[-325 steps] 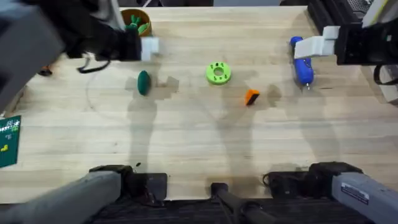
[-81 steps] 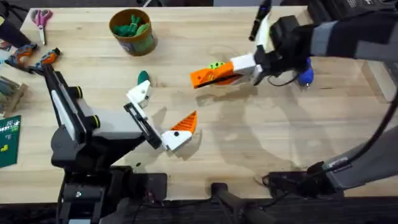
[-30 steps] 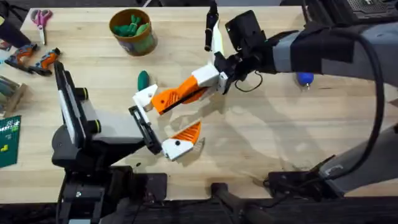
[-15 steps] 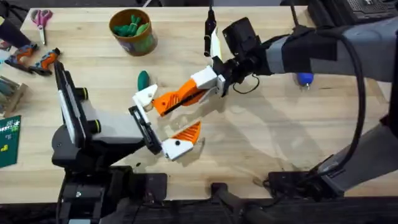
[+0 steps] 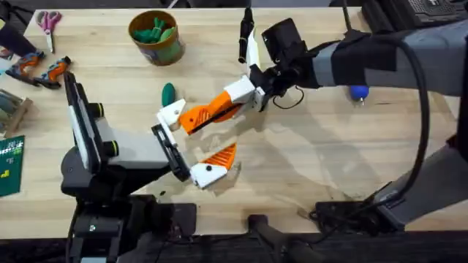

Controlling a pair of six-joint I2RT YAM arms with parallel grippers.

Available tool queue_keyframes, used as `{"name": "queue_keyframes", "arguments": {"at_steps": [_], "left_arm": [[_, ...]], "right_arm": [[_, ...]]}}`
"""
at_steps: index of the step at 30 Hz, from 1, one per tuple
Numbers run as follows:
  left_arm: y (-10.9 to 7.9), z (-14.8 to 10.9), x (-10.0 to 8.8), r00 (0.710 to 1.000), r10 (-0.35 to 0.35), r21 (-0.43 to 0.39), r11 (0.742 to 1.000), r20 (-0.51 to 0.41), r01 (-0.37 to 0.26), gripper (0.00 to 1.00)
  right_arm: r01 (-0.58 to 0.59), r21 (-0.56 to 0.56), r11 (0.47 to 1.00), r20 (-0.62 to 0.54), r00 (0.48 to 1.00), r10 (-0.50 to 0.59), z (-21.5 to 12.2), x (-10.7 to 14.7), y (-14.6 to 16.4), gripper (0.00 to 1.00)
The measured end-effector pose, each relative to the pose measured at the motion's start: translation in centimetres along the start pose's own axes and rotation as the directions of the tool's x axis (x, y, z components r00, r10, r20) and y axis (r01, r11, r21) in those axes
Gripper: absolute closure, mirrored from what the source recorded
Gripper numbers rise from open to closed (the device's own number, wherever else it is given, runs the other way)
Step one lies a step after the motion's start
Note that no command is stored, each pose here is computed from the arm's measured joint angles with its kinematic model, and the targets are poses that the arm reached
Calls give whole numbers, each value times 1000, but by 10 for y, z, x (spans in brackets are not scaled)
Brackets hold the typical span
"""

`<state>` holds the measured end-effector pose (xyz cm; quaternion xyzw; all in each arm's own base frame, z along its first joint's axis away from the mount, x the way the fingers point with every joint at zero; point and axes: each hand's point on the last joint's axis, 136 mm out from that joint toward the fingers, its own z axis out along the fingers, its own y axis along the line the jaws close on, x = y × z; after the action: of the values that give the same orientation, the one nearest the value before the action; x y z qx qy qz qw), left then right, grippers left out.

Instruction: Pick up the gripper from the table and insert it into the empty holder that is missing its gripper. Then pick up a screw, insert it into the mounting hole, and use the screwdriver to tighten it. Finally, clean up the table by picking up the vegetable and placing it into the bucket.

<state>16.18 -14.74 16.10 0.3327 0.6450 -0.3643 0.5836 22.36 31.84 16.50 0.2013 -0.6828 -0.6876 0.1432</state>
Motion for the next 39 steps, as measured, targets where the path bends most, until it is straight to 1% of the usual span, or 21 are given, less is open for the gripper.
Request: {"name": "queue_keyframes", "arguments": {"at_steps": [6,22,30,39], "left_arm": [[0,0,0,1000,0,0,1000,0,0,16],[0,0,0,1000,3,0,1000,0,-3,15],[1,0,0,1000,8,-8,1000,0,-8,15],[2,0,0,1000,6,-9,1000,0,-6,15]], "right_arm": [[18,-2,1000,0,1000,-18,0,-3,2,990],[-13,5,1000,4,1000,13,0,-4,1,990],[6,16,1000,13,1000,-7,1,-12,4,990],[-48,36,998,14,999,48,8,-13,2,991]]}}
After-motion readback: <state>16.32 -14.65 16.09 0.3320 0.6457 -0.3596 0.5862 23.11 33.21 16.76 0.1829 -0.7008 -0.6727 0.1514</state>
